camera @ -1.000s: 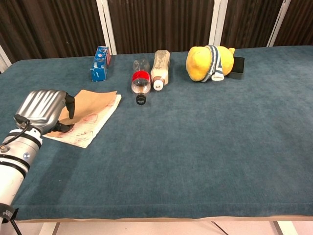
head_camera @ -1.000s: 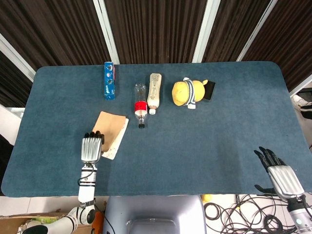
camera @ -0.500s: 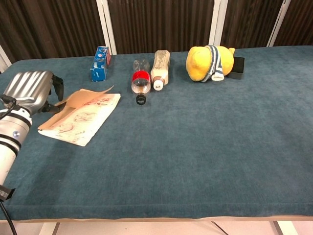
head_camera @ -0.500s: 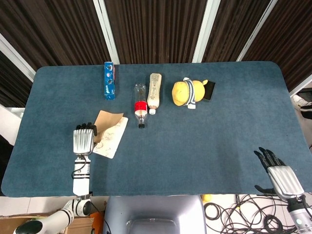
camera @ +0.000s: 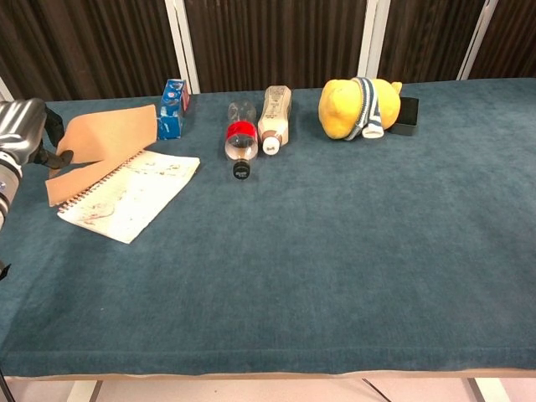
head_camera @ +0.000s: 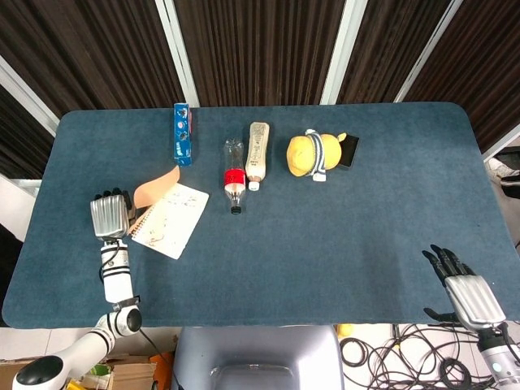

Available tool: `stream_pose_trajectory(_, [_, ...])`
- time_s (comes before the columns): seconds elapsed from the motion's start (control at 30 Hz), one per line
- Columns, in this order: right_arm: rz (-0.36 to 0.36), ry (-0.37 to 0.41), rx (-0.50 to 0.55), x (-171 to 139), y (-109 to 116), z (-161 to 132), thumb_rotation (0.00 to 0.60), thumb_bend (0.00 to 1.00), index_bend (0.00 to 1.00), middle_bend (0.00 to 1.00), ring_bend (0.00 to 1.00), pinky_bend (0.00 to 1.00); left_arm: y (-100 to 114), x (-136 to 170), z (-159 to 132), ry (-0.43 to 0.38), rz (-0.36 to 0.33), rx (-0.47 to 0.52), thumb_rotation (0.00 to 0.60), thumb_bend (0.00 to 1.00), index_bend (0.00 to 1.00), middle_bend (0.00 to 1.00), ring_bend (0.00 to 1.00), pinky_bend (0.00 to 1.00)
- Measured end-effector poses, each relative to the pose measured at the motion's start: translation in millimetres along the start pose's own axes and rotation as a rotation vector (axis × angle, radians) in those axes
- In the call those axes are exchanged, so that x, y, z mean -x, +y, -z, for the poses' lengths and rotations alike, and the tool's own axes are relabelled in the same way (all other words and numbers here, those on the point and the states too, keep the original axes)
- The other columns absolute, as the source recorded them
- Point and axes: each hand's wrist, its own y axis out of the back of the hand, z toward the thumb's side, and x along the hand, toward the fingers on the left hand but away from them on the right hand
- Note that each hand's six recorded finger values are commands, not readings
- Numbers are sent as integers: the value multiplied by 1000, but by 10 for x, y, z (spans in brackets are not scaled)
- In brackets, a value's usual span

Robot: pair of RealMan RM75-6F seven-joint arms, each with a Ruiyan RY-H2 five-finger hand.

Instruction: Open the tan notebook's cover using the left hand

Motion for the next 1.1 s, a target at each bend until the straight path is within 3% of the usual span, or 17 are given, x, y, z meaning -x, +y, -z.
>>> stream_pose_trajectory(0.13, [1, -2, 3, -3, 4, 3, 600, 0, 0, 0, 0, 239, -36, -68, 90, 23, 17, -27, 600, 402, 652, 480, 467, 520])
stream_pose_trajectory(0.3, [-5, 0, 2, 2, -4, 0, 600, 0, 0, 0, 0, 240, -104, -123, 180, 31, 41, -77, 600, 389, 292, 279, 388, 520])
stream_pose_trajectory(0.4, [-9, 1, 3, 2, -4, 2, 600, 0, 0, 0, 0, 240, -141, -151, 236, 34, 52, -100, 600, 374, 126, 234, 360, 519])
stream_pose_trajectory(0.5, [-8, -1, 3, 3, 1, 5, 600, 0, 0, 0, 0, 240, -188, -164, 279, 33, 68, -118, 600, 358, 27, 153, 297, 514])
stream_pose_trajectory(0.6, [-8, -2, 3, 7, 2, 7, 600, 0, 0, 0, 0, 240, -260, -161, 284, 23, 100, -114, 600, 315, 0, 10, 140, 459])
stream_pose_trajectory(0.7, [-10, -2, 2, 5, -4, 6, 600, 0, 0, 0, 0, 240, -349, -159, 283, 18, 150, -80, 600, 282, 0, 0, 16, 398])
stream_pose_trajectory(0.97, [-8, -4, 2, 5, -3, 9, 600, 0, 0, 0, 0, 240, -361, -182, 335, -8, 173, -57, 600, 252, 0, 0, 0, 353])
stream_pose_trajectory(1.1, [-5, -7, 1, 10, -3, 10, 600, 0, 0, 0, 0, 240, -266, -219, 345, -32, 142, -43, 600, 252, 0, 0, 0, 344])
